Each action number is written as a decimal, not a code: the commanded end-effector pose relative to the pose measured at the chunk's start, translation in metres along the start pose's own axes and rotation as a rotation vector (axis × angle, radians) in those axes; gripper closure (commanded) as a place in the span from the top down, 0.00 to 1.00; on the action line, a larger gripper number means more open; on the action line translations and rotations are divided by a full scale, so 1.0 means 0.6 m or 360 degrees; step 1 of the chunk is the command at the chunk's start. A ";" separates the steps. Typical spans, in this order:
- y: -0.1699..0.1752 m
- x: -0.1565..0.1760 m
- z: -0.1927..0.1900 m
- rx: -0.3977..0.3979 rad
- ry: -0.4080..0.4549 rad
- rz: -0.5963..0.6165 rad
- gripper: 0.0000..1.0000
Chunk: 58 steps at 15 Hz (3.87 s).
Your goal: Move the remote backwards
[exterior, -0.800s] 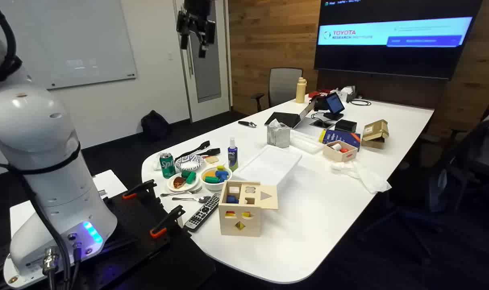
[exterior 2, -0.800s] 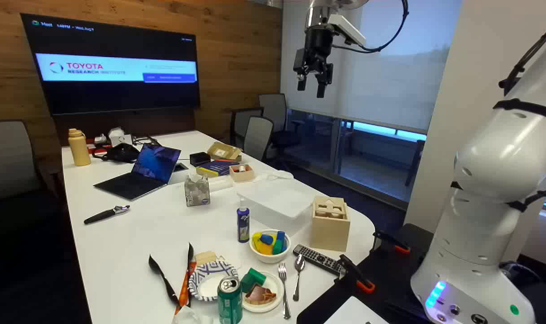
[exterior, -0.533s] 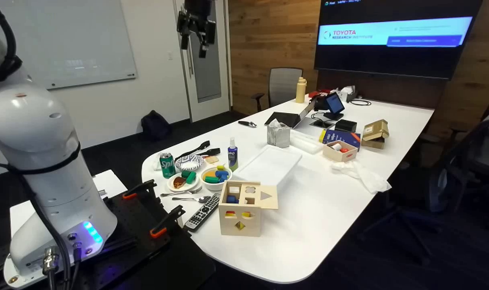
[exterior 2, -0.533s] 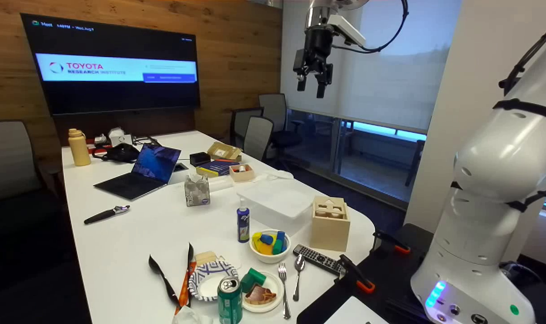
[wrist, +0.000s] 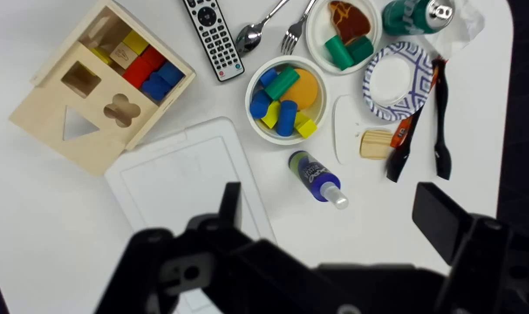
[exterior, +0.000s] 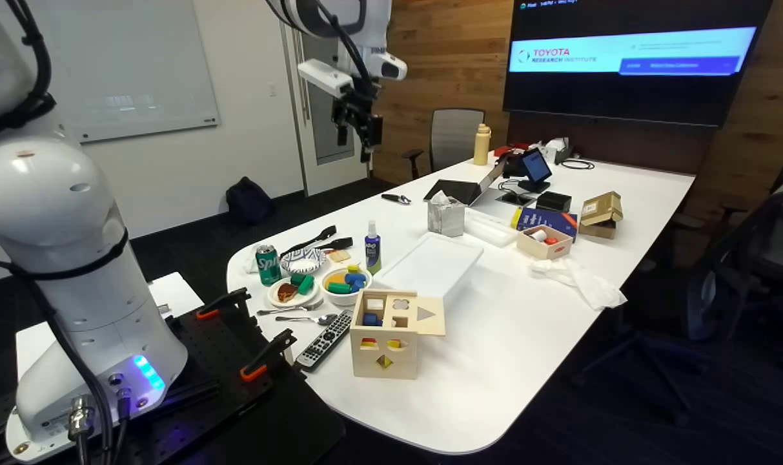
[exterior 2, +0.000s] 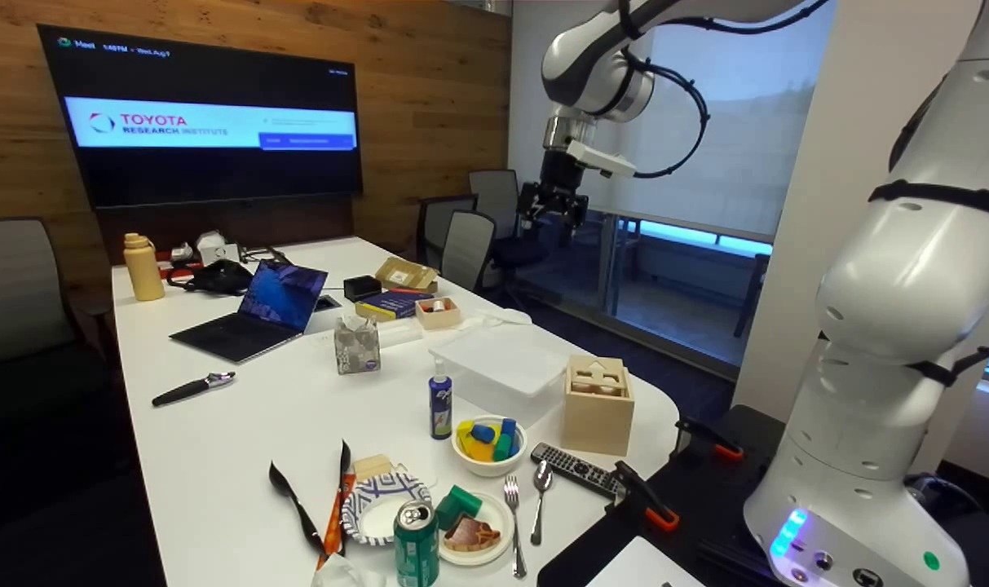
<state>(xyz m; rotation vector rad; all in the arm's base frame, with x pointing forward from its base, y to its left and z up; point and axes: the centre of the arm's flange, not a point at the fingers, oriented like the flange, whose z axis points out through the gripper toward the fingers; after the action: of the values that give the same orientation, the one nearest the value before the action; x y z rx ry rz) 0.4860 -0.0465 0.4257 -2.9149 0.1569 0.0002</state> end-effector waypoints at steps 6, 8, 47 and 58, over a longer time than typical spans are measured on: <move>0.089 -0.034 0.245 0.0138 -0.0103 0.0278 1.00; 0.101 -0.070 0.273 0.0161 -0.0093 0.0412 1.00; 0.139 -0.192 0.559 0.0041 0.0065 0.2191 0.00; 0.167 -0.173 0.614 -0.0077 -0.0028 0.2353 0.00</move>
<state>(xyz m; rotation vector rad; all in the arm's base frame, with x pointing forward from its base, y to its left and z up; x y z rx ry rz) 0.3665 -0.0495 0.0481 -2.1459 2.0979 0.2353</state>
